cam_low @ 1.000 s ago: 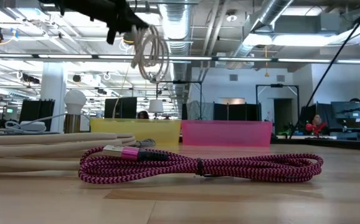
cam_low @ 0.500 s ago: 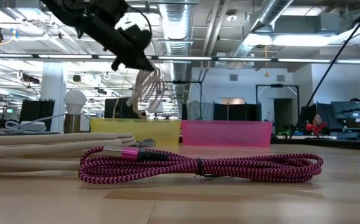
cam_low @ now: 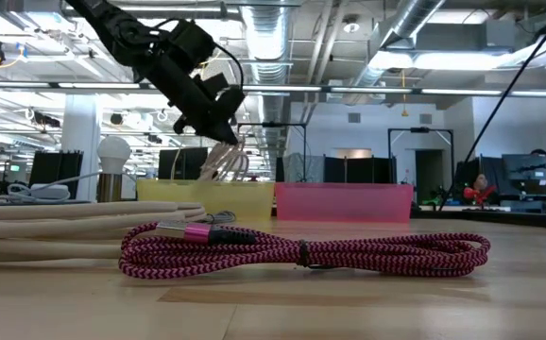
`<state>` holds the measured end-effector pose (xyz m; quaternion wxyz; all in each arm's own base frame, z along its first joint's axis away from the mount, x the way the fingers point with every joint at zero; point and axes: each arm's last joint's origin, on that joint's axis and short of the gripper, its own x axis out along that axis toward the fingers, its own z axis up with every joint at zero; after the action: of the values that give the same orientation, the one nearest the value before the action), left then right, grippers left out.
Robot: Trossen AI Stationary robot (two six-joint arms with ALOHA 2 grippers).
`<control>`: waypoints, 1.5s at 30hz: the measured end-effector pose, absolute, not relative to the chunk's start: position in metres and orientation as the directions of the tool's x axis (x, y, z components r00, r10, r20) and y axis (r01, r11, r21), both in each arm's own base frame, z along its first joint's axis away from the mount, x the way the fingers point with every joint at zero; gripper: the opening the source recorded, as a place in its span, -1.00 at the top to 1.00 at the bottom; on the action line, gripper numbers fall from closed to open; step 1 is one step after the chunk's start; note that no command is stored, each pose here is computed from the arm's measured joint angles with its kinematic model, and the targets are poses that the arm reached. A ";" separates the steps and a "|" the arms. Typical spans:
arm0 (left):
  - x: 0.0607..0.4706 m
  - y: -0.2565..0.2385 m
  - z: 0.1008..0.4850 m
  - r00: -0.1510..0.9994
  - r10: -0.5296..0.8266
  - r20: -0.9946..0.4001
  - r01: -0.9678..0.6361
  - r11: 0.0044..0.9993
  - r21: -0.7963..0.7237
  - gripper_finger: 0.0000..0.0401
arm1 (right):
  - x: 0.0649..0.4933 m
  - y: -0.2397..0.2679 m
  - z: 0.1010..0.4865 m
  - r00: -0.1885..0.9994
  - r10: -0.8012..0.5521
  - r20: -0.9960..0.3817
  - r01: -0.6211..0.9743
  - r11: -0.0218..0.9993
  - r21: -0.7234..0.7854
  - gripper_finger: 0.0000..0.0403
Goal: Pick & Place USB Port
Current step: Put the large white charger cable into the yellow bin, then put the small black and pink charger cable into the red bin
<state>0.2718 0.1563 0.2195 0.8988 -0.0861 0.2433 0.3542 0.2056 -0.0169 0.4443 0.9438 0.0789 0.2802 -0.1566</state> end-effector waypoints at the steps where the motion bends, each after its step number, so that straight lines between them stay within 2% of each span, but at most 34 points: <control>1: 0.273 0.157 0.217 0.629 0.594 -0.501 -0.679 0.734 0.018 0.93 | 0.206 -0.017 0.444 0.794 -0.251 -0.554 0.343 0.937 0.067 0.47; 10: 0.280 0.160 0.202 0.622 0.578 -0.529 -0.678 0.735 0.006 0.89 | 0.206 -0.017 0.444 0.794 -0.251 -0.554 0.352 0.932 0.082 0.47; 18: 0.284 0.162 0.219 0.707 0.585 -0.397 -0.649 0.760 -0.034 0.60 | 0.206 -0.017 0.444 0.793 -0.252 -0.554 0.352 0.932 0.081 0.47; 23: 0.284 0.161 0.219 0.712 0.576 -0.401 -0.641 0.767 -0.037 0.47 | 0.206 -0.017 0.444 0.793 -0.252 -0.554 0.352 0.932 0.081 0.47; 28: 0.284 0.161 0.219 0.714 0.570 -0.406 -0.636 0.771 -0.038 0.25 | 0.206 -0.017 0.444 0.793 -0.251 -0.555 0.350 0.933 0.079 0.47; 33: 0.285 0.158 0.222 0.773 0.494 -0.397 -0.577 0.809 -0.116 0.04 | 0.205 -0.017 0.443 0.787 -0.250 -0.565 0.350 0.934 0.075 0.47; 39: 0.282 0.141 0.263 0.956 0.235 -0.175 -0.278 0.919 -0.281 0.09 | 0.203 -0.017 0.440 0.766 -0.247 -0.593 0.351 0.934 0.065 0.47; 41: 0.275 0.127 0.284 0.975 0.191 -0.111 -0.214 0.940 -0.267 0.16 | 0.203 -0.017 0.440 0.766 -0.247 -0.593 0.351 0.934 0.065 0.47; 45: 0.253 0.092 0.327 0.989 0.139 0.040 -0.132 0.981 -0.140 0.31 | 0.203 -0.017 0.440 0.766 -0.247 -0.593 0.351 0.934 0.065 0.47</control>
<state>0.2534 0.0919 0.3269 0.9950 -0.0687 -0.0249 0.0681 0.2032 -0.0167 0.4403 0.9358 0.0862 0.3021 -0.1596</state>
